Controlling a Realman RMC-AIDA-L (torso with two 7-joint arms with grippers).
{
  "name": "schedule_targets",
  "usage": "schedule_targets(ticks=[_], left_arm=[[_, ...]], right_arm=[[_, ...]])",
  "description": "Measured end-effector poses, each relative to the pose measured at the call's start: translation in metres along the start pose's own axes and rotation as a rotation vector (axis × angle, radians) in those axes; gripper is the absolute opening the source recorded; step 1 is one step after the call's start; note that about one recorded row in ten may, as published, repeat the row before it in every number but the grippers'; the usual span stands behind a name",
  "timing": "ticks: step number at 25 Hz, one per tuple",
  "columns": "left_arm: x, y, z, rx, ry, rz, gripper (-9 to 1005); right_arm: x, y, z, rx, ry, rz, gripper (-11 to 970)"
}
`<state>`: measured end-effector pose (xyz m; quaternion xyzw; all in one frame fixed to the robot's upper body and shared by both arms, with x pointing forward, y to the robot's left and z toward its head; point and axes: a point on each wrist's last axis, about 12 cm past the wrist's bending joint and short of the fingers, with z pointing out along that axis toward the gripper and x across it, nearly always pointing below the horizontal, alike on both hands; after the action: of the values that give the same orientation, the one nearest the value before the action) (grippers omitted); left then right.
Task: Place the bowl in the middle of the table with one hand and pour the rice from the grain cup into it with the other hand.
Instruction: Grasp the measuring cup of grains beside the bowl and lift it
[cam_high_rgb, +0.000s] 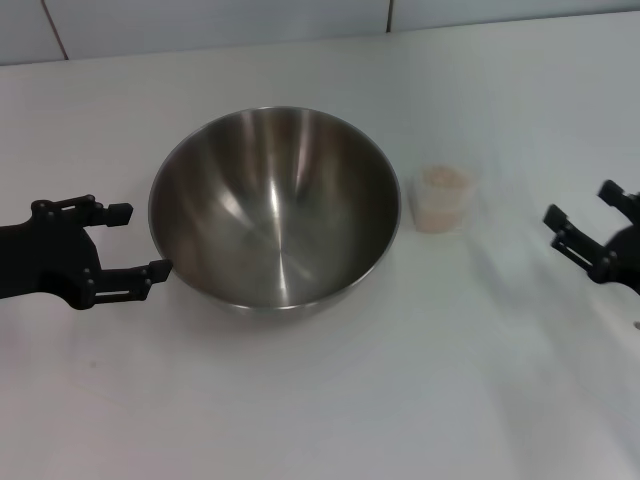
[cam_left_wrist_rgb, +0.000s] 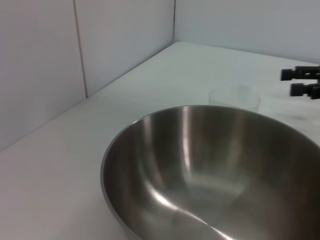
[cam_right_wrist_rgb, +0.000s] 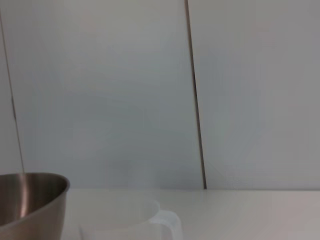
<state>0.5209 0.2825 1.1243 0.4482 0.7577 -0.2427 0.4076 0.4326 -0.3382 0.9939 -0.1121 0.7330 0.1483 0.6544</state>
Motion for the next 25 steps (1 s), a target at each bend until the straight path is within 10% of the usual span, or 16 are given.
schedule_targets(ticks=[25], left_arm=[[-0.005,0.0,0.003,0.013,-0.003,0.007,829]], right_arm=[[-0.004,0.012,0.072,-0.018,0.09,-0.036,817]])
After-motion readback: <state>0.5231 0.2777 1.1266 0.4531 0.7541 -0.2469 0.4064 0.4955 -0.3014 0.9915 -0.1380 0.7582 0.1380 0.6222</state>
